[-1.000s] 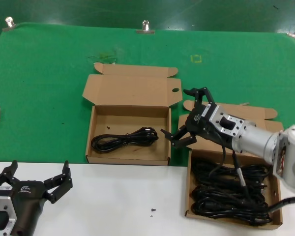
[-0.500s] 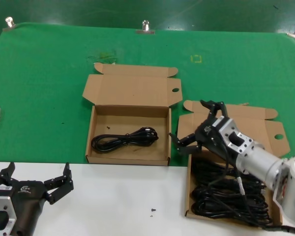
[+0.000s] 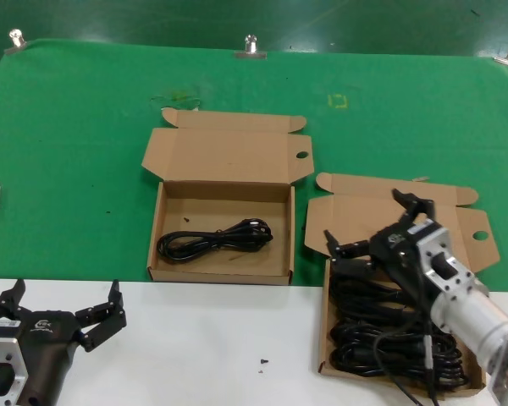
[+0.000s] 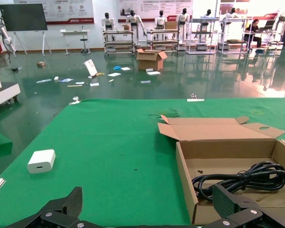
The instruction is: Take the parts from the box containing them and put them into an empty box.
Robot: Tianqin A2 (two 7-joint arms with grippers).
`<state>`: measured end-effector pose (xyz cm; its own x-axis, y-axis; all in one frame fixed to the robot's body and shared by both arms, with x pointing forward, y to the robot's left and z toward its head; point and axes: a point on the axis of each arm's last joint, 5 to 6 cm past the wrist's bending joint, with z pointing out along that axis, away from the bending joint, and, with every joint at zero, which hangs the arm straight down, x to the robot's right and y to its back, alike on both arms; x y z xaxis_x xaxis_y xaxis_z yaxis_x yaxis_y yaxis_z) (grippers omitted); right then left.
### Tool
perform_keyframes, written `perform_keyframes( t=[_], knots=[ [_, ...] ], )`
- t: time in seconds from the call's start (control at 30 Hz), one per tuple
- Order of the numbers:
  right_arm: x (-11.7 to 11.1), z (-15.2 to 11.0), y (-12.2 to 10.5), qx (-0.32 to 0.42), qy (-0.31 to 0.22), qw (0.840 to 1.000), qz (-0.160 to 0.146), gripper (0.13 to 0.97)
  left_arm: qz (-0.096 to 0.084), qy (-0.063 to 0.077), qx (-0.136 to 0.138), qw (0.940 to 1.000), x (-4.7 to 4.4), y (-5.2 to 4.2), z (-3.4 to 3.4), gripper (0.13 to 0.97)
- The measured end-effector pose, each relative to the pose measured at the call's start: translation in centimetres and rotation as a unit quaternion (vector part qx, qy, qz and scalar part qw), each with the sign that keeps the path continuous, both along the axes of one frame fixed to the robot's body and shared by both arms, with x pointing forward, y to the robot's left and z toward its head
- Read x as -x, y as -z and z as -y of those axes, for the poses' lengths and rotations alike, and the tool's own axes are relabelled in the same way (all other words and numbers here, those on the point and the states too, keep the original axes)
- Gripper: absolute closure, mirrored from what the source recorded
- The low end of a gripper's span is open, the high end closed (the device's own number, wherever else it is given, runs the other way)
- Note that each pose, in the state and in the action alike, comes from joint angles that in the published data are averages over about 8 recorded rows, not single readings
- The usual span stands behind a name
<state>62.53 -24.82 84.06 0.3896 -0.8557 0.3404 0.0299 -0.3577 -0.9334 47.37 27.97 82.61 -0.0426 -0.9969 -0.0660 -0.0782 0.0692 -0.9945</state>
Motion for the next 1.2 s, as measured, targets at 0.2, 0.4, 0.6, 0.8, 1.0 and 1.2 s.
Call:
perform_keyframes(
  t=[0.2, 0.4, 0.6, 0.8, 1.0, 1.2],
  knots=[
    [2.4, 0.6, 0.2, -0.034, 0.041, 0.999, 0.002, 0.130, 0.000, 0.000, 0.000, 1.0000, 0.00, 0.00, -0.02, 0.132],
    [4.9, 1.3, 0.1, -0.068, 0.082, 0.994, 0.007, 0.130, 0.000, 0.000, 0.000, 1.0000, 0.00, 0.00, -0.03, 0.132],
    [7.5, 2.1, -0.3, -0.100, 0.121, 0.988, 0.015, 0.130, 0.000, 0.000, 0.000, 1.0000, 0.00, 0.00, -0.05, 0.132],
    [9.9, 2.7, -0.8, -0.128, 0.154, 0.979, 0.026, 0.130, 0.000, 0.000, 0.000, 1.0000, 0.00, 0.00, -0.06, 0.132],
    [10.6, 2.9, -1.1, -0.136, 0.163, 0.977, 0.029, 0.130, 0.000, 0.000, 0.000, 1.0000, 0.00, 0.00, -0.07, 0.132],
    [10.6, 2.9, -1.1, -0.136, 0.163, 0.977, 0.029, 0.130, 0.000, 0.000, 0.000, 1.0000, 0.00, 0.00, -0.07, 0.132]
  ],
)
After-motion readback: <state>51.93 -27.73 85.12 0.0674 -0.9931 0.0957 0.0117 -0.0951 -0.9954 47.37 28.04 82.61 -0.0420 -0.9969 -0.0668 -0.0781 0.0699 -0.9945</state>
